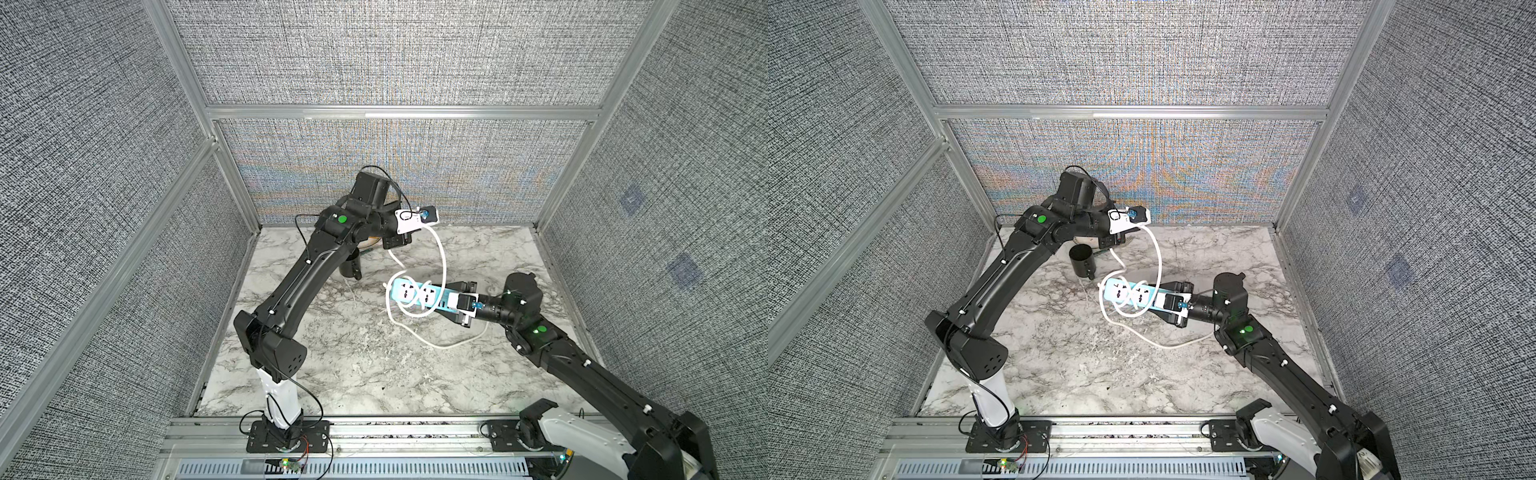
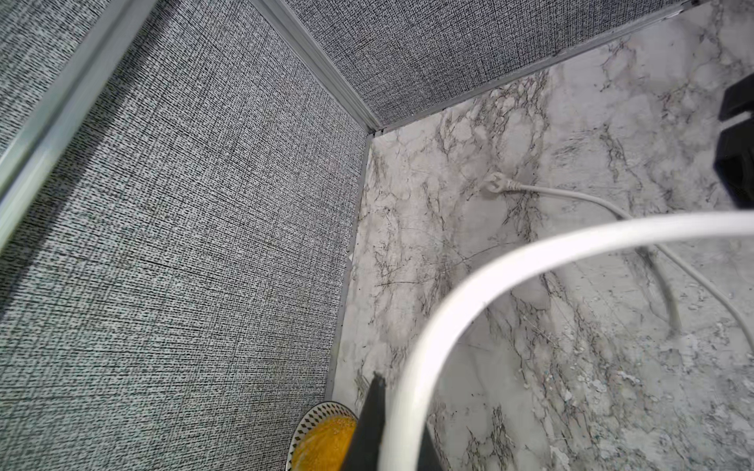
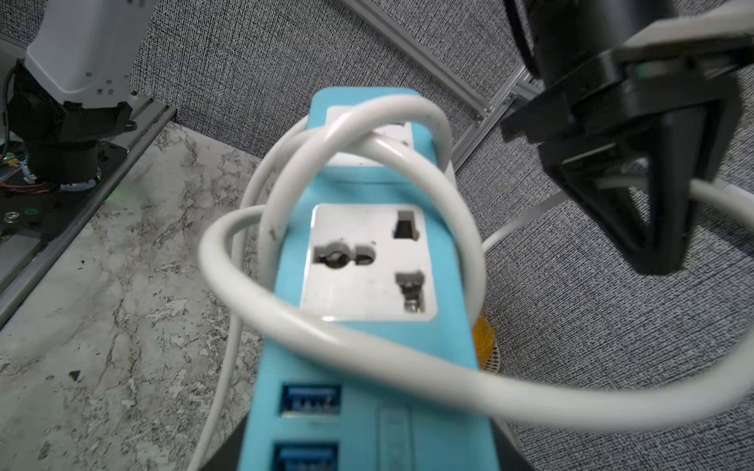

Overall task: Wrap the cord around the power strip
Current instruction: Wrap the power cord around the power strip.

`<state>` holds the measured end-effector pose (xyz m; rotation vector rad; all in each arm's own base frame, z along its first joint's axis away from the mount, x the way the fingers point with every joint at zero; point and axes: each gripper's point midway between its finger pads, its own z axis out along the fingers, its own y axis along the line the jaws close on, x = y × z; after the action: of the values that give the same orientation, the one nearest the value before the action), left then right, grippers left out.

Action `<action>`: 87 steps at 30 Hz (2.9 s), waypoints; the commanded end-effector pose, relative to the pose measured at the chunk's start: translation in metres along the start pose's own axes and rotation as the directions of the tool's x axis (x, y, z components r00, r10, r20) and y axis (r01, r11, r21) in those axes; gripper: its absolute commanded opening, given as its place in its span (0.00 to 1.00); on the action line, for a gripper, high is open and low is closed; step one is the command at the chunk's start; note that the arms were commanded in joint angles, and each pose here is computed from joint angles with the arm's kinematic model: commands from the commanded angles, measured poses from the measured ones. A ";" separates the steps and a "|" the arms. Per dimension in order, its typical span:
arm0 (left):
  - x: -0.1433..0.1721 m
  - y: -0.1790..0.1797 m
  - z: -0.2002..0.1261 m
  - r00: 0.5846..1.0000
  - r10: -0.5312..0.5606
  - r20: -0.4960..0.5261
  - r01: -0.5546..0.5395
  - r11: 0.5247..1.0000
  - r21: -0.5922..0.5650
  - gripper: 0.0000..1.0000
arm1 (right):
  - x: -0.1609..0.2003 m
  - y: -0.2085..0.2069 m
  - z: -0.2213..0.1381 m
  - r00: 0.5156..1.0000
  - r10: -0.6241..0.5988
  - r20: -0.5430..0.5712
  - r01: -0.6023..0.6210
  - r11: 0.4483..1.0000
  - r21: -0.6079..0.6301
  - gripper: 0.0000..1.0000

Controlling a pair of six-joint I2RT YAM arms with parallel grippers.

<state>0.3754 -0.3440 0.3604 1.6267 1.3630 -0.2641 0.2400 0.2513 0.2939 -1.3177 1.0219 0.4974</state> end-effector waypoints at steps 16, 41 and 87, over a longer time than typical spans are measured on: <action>0.021 -0.016 -0.007 0.965 -0.228 0.128 0.221 0.973 0.066 0.00 | -0.049 -0.054 -0.043 0.982 -0.099 0.163 0.031 0.925 0.380 0.00; -0.037 0.029 -0.070 0.987 -0.037 0.155 0.055 0.992 -0.115 0.00 | 0.011 -0.024 -0.016 0.998 -0.015 -0.068 0.024 0.989 0.145 0.00; -0.021 0.027 -0.011 0.995 0.095 -0.039 -0.100 0.981 -0.164 0.00 | -0.013 -0.003 -0.007 0.998 -0.065 0.000 0.065 0.996 0.058 0.00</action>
<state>0.3818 -0.3414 0.3882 1.5937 1.3122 -0.0573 0.2386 0.2467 0.2867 -1.3242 1.0479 0.4077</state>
